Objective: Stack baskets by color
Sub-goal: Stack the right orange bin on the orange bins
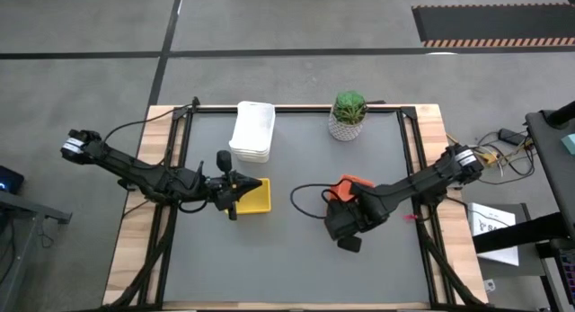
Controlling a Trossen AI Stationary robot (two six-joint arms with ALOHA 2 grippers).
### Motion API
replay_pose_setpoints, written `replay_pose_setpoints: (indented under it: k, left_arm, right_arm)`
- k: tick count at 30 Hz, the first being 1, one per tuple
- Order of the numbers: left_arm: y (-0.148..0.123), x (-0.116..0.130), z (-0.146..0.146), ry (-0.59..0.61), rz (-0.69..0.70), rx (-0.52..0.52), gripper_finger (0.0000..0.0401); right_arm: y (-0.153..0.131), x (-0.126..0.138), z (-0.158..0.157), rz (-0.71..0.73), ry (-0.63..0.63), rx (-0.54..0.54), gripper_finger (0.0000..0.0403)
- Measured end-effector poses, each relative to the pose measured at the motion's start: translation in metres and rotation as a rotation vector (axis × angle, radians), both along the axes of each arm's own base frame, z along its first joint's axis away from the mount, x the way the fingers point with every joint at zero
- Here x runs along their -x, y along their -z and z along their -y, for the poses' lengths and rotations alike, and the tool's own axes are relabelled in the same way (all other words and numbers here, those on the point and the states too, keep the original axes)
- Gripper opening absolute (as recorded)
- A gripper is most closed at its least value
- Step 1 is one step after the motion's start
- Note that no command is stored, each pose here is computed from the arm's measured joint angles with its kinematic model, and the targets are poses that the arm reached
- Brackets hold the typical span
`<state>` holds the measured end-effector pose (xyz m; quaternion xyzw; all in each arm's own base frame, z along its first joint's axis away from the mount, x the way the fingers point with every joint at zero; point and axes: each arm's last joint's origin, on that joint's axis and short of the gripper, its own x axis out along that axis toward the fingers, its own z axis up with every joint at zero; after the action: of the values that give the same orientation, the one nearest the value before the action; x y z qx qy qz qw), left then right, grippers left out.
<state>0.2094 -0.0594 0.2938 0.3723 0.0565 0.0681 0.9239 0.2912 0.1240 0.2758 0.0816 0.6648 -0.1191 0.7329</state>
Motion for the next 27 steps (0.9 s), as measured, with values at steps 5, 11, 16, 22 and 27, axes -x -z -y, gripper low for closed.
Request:
replay_pose_setpoints:
  k: [5, 11, 16, 22, 27]
  left_arm:
    - [0.000, 0.000, 0.000, 0.000, 0.000, 0.000, 0.0000]
    - [0.000, 0.000, 0.000, 0.000, -0.001, 0.000, 0.0000]
    - [0.000, 0.000, 0.000, 0.000, -0.001, 0.000, 0.0000]
    - [0.000, 0.000, 0.000, -0.001, -0.001, 0.000, 0.0000]
    - [0.000, 0.000, 0.000, -0.001, -0.001, 0.000, 0.0000]
  right_arm:
    - [0.006, -0.006, -0.004, 0.007, -0.049, -0.031, 0.0009]
    - [0.025, -0.015, -0.008, -0.064, -0.097, -0.025, 0.0009]
    - [0.033, -0.018, -0.009, -0.088, -0.117, -0.003, 0.0015]
    - [0.033, -0.019, -0.008, -0.073, -0.110, 0.053, 0.0062]
    - [0.025, -0.015, -0.007, -0.057, -0.112, 0.019, 0.0102]
